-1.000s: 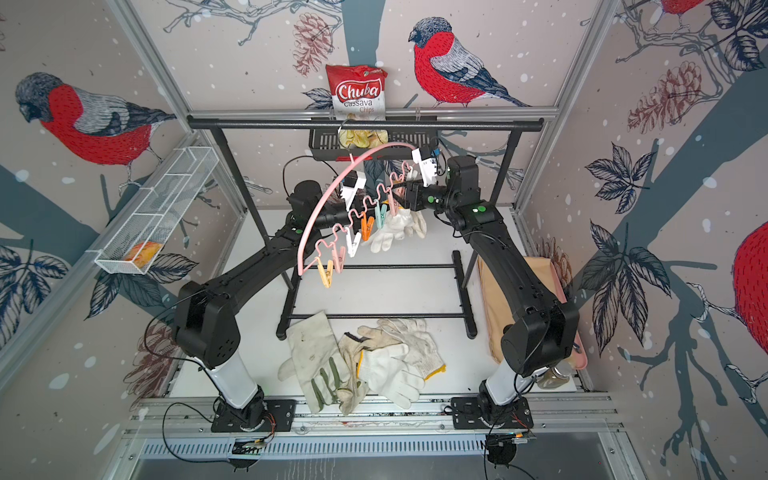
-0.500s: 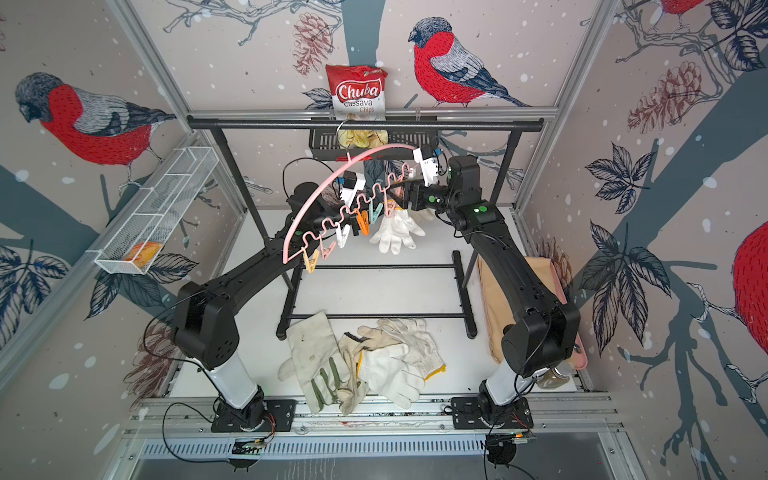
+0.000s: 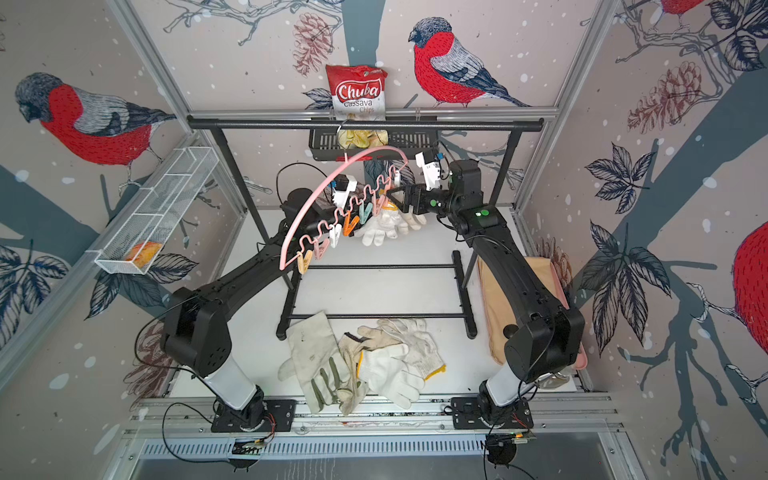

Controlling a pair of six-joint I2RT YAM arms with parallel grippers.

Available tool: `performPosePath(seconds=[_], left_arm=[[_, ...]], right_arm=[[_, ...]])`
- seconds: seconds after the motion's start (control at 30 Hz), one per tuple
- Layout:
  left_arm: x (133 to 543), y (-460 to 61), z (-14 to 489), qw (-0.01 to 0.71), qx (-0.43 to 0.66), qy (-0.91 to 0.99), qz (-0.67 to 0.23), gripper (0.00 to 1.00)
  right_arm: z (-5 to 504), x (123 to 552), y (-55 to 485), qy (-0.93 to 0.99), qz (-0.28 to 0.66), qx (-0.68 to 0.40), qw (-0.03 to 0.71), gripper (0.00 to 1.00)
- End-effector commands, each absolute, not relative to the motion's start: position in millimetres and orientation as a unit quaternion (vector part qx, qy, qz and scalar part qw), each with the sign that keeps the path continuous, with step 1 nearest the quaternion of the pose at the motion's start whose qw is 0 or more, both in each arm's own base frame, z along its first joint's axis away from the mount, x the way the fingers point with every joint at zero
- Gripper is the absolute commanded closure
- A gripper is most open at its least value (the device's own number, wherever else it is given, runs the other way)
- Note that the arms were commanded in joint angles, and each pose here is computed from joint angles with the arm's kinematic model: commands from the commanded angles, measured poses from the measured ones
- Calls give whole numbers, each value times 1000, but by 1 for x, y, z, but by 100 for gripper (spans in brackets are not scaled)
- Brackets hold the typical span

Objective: Clip the gloves onto a hanger to dry
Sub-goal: Clamp the glove onto the hanger.

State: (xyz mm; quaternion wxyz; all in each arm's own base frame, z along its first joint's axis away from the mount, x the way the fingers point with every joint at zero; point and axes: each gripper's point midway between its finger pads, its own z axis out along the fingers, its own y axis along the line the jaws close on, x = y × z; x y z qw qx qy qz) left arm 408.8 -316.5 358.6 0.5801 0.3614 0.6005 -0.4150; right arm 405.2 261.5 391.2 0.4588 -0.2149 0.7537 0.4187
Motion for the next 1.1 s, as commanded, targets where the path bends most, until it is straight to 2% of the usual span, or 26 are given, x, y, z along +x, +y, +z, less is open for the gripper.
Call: performPosePath(seconds=[0.0, 0.23, 0.57, 0.8, 0.93, 1.07], left_arm=[[419, -302, 372, 625, 344, 590, -378, 75], [429, -267, 375, 653, 310, 597, -348, 71], [423, -238, 377, 672, 285, 599, -328, 65], [421, -186, 396, 717, 178, 597, -312, 60], [404, -164, 408, 738, 156, 575, -317, 57], [386, -163, 410, 725, 168, 576, -338, 57]], right_arm=[[397, 402, 259, 750, 411, -219, 470, 15], [397, 396, 255, 752, 408, -218, 470, 15], [398, 387, 254, 752, 412, -216, 468, 16], [387, 370, 251, 761, 412, -209, 455, 19], [373, 353, 252, 771, 410, -202, 443, 20], [351, 335, 254, 786, 407, -192, 423, 22]])
